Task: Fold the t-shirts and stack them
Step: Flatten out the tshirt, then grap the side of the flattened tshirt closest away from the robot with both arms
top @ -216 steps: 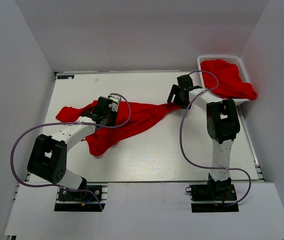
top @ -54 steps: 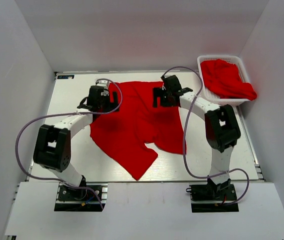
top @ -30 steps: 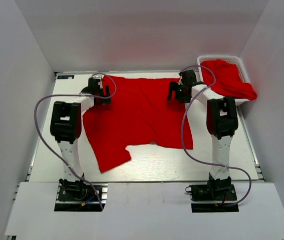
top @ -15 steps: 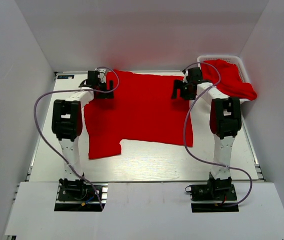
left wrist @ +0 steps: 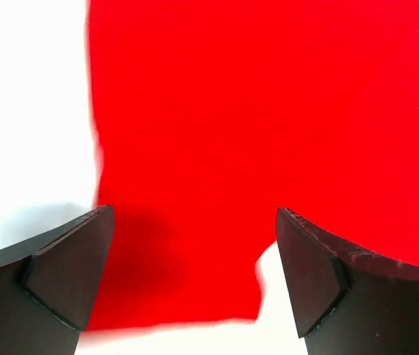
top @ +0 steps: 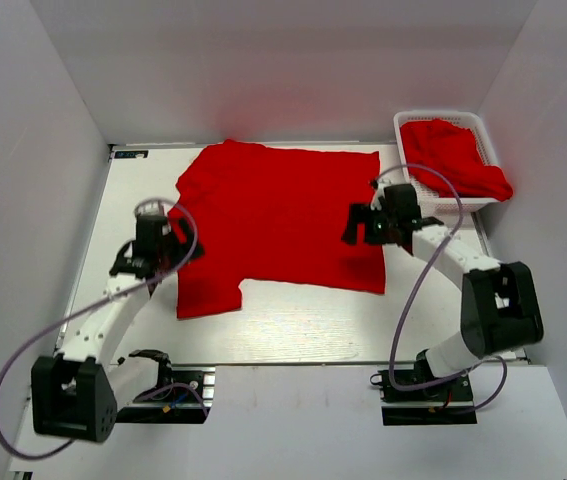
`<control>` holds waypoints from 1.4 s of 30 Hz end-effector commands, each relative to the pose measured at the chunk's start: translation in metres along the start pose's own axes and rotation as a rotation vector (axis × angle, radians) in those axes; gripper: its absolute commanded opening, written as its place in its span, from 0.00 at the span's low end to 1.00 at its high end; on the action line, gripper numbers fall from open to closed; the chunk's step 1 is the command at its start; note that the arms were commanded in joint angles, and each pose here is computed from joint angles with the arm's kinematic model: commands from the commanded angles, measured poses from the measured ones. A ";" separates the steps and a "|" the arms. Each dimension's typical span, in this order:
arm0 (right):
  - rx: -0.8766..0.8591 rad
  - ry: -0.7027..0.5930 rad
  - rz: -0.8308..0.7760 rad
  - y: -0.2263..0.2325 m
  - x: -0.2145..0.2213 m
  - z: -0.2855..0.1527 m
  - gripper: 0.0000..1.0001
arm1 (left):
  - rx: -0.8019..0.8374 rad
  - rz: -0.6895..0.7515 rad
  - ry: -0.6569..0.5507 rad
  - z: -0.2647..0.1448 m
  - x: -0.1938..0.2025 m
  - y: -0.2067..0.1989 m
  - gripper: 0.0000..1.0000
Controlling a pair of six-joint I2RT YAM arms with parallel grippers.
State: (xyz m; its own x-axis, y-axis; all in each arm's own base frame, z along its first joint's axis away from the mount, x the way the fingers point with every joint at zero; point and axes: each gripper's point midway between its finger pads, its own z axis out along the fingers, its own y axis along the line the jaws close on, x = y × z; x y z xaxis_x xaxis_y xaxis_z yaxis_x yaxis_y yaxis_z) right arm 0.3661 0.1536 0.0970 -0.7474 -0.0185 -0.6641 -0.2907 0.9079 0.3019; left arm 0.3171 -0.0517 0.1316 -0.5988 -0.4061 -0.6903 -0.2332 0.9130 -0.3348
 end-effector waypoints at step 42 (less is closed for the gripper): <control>0.306 0.146 0.384 -0.040 0.146 -0.063 0.90 | -0.166 -0.215 0.134 -0.019 0.120 0.070 0.00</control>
State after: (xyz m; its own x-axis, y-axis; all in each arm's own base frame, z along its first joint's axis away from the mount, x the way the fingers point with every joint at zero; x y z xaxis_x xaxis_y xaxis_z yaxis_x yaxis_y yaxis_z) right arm 0.2371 0.0854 0.0381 -0.8382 0.2683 -0.4748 0.1589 0.9530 0.2580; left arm 0.2000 -0.0306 0.0212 -0.6346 -0.6067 -0.4788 -0.5346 0.7919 -0.2951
